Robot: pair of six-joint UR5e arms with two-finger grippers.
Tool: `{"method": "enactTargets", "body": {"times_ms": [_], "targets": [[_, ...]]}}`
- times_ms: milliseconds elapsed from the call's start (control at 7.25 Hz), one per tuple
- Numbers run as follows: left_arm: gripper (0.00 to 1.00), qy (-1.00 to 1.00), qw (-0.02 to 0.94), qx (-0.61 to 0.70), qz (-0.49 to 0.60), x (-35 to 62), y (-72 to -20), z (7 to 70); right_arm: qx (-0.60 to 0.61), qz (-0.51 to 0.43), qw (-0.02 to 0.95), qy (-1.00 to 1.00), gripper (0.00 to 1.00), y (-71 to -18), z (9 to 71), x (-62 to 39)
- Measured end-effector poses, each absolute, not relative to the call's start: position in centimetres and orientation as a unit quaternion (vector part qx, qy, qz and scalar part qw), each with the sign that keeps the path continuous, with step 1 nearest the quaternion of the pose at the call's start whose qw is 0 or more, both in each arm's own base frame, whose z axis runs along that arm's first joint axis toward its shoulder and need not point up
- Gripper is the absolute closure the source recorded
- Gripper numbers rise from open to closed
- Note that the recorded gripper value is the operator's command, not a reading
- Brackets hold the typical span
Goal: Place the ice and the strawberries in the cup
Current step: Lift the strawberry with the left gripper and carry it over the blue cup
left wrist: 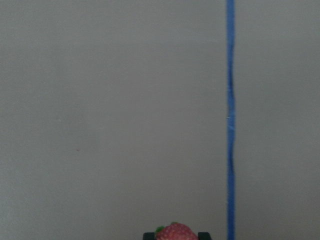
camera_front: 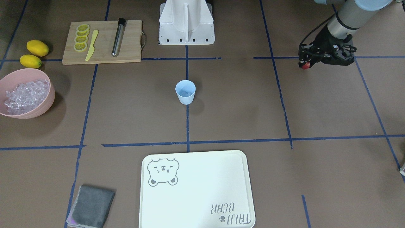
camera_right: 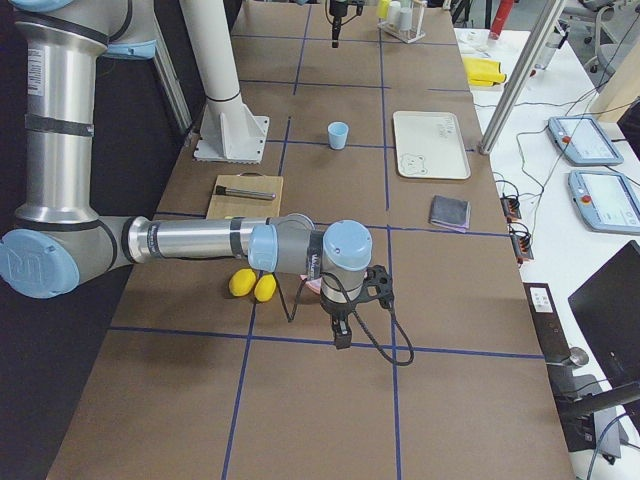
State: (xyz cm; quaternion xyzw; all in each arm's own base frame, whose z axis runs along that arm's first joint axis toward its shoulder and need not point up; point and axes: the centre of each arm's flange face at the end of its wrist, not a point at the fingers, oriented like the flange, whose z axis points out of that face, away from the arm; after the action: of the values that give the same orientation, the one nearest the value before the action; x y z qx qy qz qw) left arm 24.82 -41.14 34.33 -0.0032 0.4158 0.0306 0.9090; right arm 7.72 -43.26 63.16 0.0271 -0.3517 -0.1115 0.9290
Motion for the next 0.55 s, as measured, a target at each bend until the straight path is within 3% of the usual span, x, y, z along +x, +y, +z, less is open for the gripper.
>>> {"method": "enactTargets", "body": {"times_ms": [552], "targets": [[0.97,0.427,0.902,0.019,0.058,31.3,-41.4,21.8,0.024,-0.111,0.929,-0.353,0.0,-43.0,63.4,7.7]]}}
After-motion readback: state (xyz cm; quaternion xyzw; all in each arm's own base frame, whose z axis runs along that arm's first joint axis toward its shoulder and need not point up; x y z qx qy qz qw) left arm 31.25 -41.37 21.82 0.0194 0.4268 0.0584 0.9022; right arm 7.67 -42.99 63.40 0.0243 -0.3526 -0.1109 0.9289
